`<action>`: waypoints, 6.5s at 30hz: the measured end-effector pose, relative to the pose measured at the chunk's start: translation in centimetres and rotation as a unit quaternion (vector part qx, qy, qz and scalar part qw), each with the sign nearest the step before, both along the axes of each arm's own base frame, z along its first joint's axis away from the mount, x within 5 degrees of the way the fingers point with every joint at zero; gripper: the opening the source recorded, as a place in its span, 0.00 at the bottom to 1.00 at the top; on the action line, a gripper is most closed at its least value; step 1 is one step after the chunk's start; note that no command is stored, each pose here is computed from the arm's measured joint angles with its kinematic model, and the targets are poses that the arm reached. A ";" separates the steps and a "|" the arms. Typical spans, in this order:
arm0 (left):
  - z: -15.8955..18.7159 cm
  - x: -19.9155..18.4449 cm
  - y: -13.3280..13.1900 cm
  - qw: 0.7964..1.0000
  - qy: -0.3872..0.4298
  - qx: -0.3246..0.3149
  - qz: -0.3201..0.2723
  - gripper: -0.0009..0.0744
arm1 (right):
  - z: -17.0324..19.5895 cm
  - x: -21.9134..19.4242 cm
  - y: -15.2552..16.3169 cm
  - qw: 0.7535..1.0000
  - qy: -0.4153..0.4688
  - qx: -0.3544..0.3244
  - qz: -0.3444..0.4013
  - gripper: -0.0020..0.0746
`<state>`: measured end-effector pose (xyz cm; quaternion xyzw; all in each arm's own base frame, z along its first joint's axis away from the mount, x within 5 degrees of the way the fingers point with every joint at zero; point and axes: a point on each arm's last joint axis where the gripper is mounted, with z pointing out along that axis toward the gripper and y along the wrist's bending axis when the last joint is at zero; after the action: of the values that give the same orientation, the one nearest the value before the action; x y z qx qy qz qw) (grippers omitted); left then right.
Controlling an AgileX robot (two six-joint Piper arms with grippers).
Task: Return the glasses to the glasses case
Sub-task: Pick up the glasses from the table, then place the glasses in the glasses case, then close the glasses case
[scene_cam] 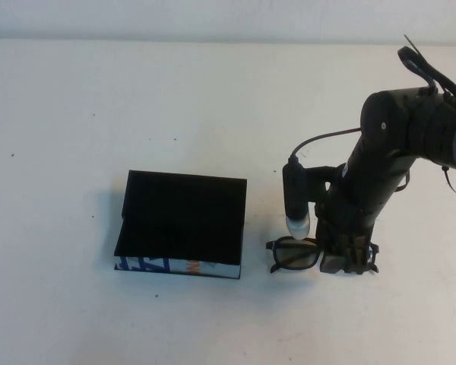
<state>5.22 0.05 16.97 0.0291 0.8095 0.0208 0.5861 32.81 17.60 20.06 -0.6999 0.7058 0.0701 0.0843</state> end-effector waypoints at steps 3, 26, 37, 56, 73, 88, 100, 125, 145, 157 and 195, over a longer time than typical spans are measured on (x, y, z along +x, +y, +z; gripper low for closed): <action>0.0 0.0 0.0 1.000 0.000 0.000 0.000 0.01 | -0.2 0.0 0.0 1.000 0.002 -0.002 0.000 0.56; 0.0 0.0 0.0 1.000 0.000 0.000 0.000 0.01 | -0.7 0.6 0.1 0.999 0.026 -0.023 0.013 0.40; 0.0 0.0 0.0 1.000 0.000 0.000 0.000 0.01 | -1.1 0.9 0.3 0.999 0.027 -0.024 -0.011 0.36; 0.0 0.0 0.0 1.000 0.000 0.000 0.000 0.01 | 6.4 -2.8 4.9 0.998 0.010 0.001 -0.054 0.08; 0.0 0.0 0.0 1.000 0.000 0.000 0.000 0.01 | 4.6 -0.9 17.3 0.999 -0.024 0.049 0.000 0.08; 0.0 0.0 0.0 1.000 0.000 0.000 0.000 0.01 | 2.2 0.1 18.0 0.999 -0.024 0.028 0.002 0.08; 0.0 0.0 0.0 1.000 0.000 0.000 0.000 0.01 | 1.8 0.2 18.2 0.999 -0.019 0.028 0.002 0.08; 0.0 0.0 0.0 1.000 0.000 0.000 0.000 0.01 | 1.6 0.4 18.5 0.999 -0.014 0.034 -0.012 0.07; 0.0 0.0 0.0 1.000 0.000 0.000 0.000 0.01 | 1.0 0.6 18.4 1.000 -0.017 0.023 -0.010 0.45; 0.0 0.0 0.0 1.000 0.000 0.000 0.000 0.01 | 4.4 0.2 17.8 0.998 -0.045 0.044 -0.014 0.56; 1.1 0.3 -0.2 0.996 -0.064 -0.069 0.008 0.01 | 12.5 -3.7 8.1 0.937 -0.020 0.117 -0.328 0.01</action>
<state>5.51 -0.13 18.11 -0.0192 0.7702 -0.0291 0.6368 29.06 25.73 32.59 -0.4159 0.8811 0.1068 0.1981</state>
